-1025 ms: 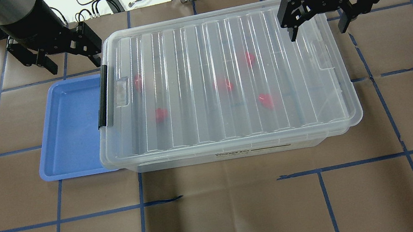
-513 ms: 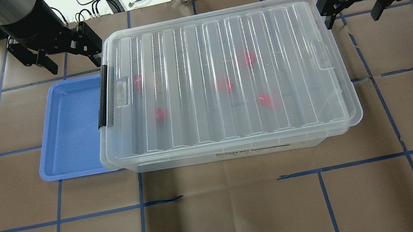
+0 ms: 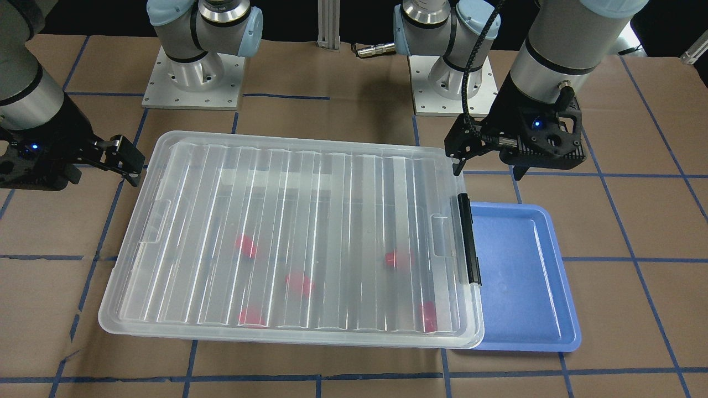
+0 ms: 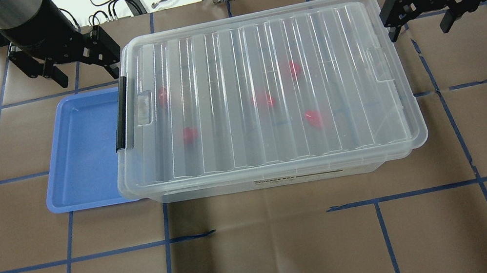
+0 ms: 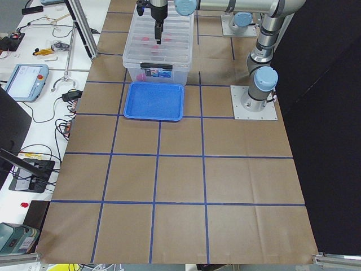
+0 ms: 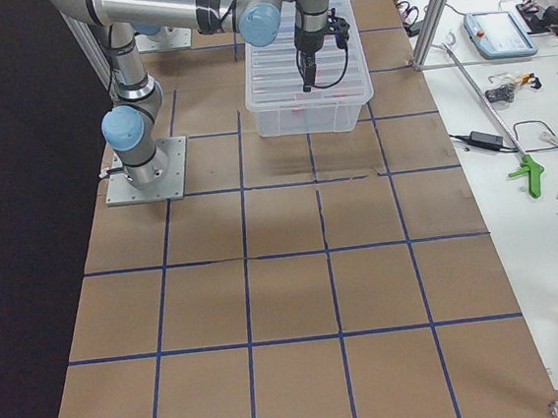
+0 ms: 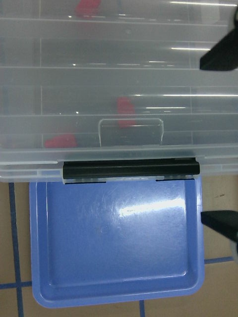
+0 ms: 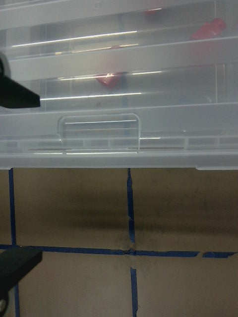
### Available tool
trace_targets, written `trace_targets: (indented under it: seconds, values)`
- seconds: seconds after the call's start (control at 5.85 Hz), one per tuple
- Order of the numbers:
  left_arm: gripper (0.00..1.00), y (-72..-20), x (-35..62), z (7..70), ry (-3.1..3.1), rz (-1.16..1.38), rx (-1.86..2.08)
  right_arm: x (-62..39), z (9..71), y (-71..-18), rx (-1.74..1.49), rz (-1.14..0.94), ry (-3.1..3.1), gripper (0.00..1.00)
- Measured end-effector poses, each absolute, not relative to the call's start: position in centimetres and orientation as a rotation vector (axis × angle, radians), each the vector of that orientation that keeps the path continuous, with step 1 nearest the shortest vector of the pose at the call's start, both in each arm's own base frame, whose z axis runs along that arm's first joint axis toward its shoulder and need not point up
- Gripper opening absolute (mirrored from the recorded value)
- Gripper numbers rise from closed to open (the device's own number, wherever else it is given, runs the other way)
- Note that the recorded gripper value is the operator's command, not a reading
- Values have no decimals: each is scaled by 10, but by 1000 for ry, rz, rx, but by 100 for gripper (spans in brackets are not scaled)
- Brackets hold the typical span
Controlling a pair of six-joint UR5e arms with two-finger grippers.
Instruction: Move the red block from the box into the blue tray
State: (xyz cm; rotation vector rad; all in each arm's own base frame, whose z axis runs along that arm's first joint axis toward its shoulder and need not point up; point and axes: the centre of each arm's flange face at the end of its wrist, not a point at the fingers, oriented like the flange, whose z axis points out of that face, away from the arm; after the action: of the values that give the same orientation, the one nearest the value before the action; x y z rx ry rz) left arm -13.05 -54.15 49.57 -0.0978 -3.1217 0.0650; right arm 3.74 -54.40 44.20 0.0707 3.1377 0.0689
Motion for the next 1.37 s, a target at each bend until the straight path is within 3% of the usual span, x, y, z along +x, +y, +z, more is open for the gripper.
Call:
trace_targets:
  seconds: [1.37]
  values:
    - [98, -542, -130, 495, -3122, 64, -98, 28, 389, -545, 10, 125, 3145, 100]
